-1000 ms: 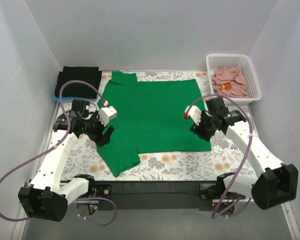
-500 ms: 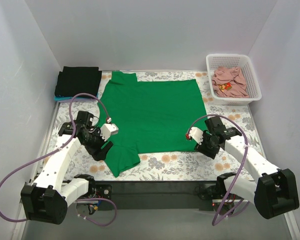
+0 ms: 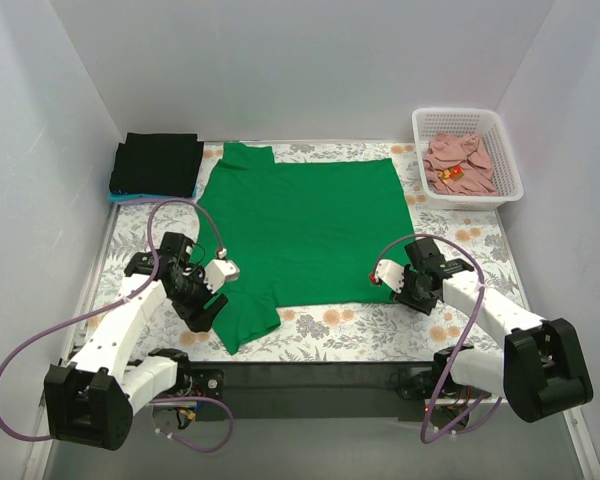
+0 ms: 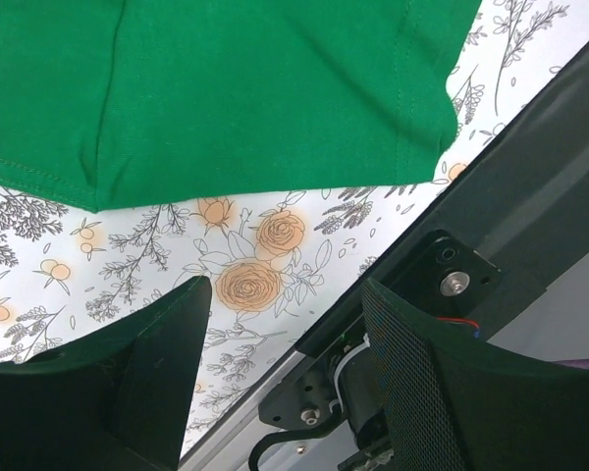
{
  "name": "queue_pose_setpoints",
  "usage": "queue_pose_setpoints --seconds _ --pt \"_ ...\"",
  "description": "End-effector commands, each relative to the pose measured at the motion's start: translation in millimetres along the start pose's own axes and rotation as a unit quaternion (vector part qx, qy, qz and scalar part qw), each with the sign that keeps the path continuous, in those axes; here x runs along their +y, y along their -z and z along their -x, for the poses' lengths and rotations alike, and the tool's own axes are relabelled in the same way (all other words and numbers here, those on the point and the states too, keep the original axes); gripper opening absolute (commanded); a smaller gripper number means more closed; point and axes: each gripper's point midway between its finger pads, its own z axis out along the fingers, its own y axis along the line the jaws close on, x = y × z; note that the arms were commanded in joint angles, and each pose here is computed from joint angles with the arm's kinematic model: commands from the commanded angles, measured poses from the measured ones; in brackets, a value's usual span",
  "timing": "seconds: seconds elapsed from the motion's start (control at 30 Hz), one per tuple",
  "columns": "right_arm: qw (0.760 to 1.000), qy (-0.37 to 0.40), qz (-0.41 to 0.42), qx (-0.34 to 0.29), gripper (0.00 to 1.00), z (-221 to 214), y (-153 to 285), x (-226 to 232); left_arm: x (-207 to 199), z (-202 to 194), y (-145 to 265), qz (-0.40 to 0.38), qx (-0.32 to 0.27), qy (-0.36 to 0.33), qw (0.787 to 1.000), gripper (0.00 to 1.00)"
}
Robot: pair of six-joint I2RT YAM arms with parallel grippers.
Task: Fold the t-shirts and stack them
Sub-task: Flatten the tshirt out, then fold the tshirt
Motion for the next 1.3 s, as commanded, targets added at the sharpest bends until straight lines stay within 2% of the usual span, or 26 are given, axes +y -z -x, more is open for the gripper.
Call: queue_pose_setpoints --seconds 0.0,0.2,0.47,0.73,0.97,1.13,1.23,1.27 --pt "1.0 0.014 -0.022 0.0 0.43 0 -5 -10 4 -4 -4 0.019 0.001 -0.011 1.0 0.63" --pt "1.0 0.009 -0.03 -0.003 0.42 4 -4 -15 9 -5 -6 0.032 0.005 -0.014 0.999 0.63" --pt "0.999 0.018 -0.027 -0.04 0.43 25 24 -22 17 20 2 0.031 -0.016 0.001 0.999 0.63" --pt "1.0 0.019 0.005 -0.013 0.42 15 6 -12 30 30 3 0.042 -0.024 0.013 0.999 0.63" --pt "1.0 0.025 0.016 0.001 0.41 3 -9 -2 45 11 -7 0.066 -0.006 0.017 0.998 0.64" --pt "1.0 0.025 0.017 0.005 0.36 0 -12 1 48 -4 -21 0.071 0.008 0.007 0.997 0.63" --pt "1.0 0.022 0.017 0.004 0.26 1 -13 0 55 0 -26 0.086 -0.002 -0.005 0.996 0.57" --pt "1.0 0.021 0.018 0.005 0.21 1 -14 0 56 1 -27 0.085 -0.002 -0.006 0.996 0.53"
